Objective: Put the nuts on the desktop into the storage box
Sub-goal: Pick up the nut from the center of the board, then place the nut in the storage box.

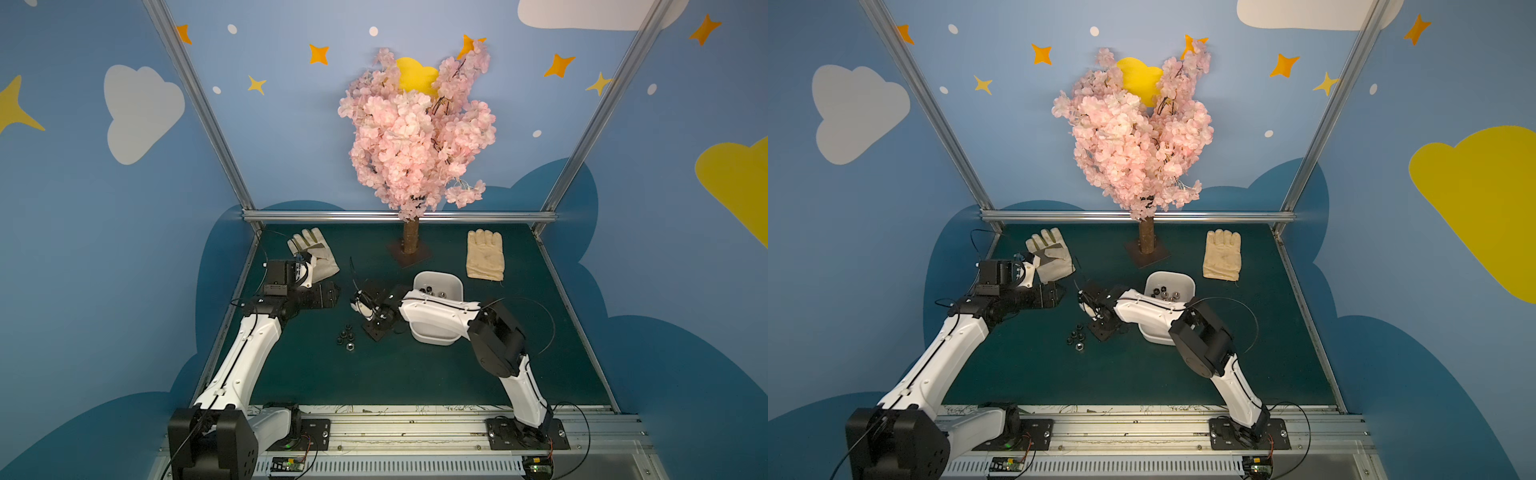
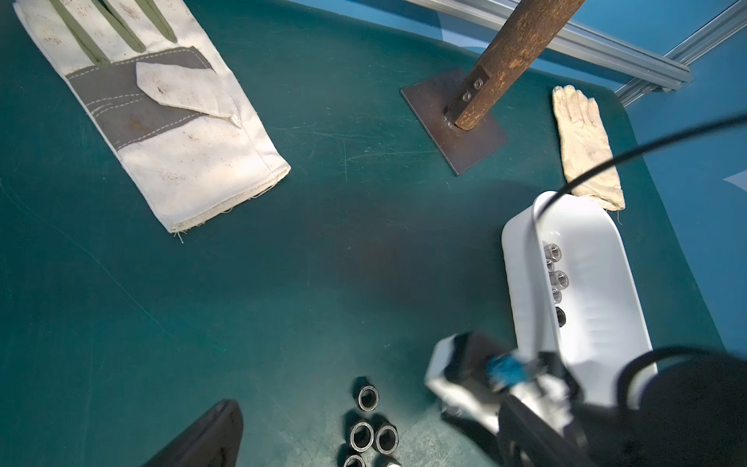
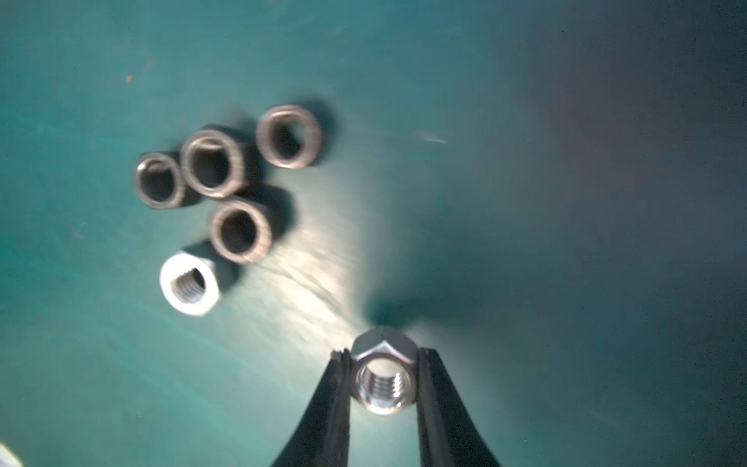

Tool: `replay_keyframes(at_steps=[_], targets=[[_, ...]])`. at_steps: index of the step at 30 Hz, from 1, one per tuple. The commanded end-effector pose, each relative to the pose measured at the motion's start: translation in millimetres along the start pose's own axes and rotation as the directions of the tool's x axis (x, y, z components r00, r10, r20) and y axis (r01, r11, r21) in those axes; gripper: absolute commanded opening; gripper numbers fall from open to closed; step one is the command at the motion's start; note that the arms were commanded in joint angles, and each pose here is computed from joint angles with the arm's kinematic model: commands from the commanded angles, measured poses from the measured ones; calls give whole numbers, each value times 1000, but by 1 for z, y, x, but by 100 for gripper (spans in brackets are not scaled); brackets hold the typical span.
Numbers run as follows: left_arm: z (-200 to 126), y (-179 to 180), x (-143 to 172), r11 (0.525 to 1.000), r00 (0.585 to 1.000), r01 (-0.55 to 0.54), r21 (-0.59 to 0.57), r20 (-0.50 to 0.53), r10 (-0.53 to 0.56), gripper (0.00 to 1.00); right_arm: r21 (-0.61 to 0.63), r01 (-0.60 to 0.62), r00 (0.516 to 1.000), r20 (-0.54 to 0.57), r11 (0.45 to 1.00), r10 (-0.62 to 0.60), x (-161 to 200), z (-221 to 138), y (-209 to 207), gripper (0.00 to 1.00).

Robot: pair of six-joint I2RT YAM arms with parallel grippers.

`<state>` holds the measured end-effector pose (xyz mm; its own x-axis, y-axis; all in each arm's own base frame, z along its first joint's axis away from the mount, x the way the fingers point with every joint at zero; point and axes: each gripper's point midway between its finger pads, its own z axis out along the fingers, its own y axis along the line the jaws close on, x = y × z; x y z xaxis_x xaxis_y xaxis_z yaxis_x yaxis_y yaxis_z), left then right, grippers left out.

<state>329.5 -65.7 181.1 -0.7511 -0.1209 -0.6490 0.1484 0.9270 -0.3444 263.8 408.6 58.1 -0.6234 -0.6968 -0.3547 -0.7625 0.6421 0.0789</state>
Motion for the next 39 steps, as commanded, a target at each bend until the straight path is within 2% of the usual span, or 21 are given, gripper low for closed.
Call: replay_keyframes(at_steps=[1, 5, 11, 18, 31, 39], targets=[[-4, -1, -1, 1000, 1000, -3, 0, 18, 3, 100, 36, -117, 973, 206, 992, 107, -36, -66, -42, 20], [-4, -1, -1, 1000, 1000, -2, 0, 18, 2, 100, 85, -205, 958, 219, 975, 183, -21, -87, -91, 21], [-3, -1, -1, 1000, 1000, 0, 1, 17, 0, 100, 147, -304, 948, 143, 941, 284, 25, -85, -143, 20], [-1, 0, 0, 1000, 1000, 4, 3, 9, -5, 100, 159, -339, 941, 82, 927, 329, 57, -66, -151, 20], [0, 0, 0, 1000, 1000, 4, 1, 7, -4, 100, 156, -340, 937, -27, 927, 348, 80, -22, -151, 20], [0, 0, 0, 1000, 1000, 5, 0, 8, -5, 100, 175, -343, 933, -53, 923, 357, 93, -18, -154, 20]])
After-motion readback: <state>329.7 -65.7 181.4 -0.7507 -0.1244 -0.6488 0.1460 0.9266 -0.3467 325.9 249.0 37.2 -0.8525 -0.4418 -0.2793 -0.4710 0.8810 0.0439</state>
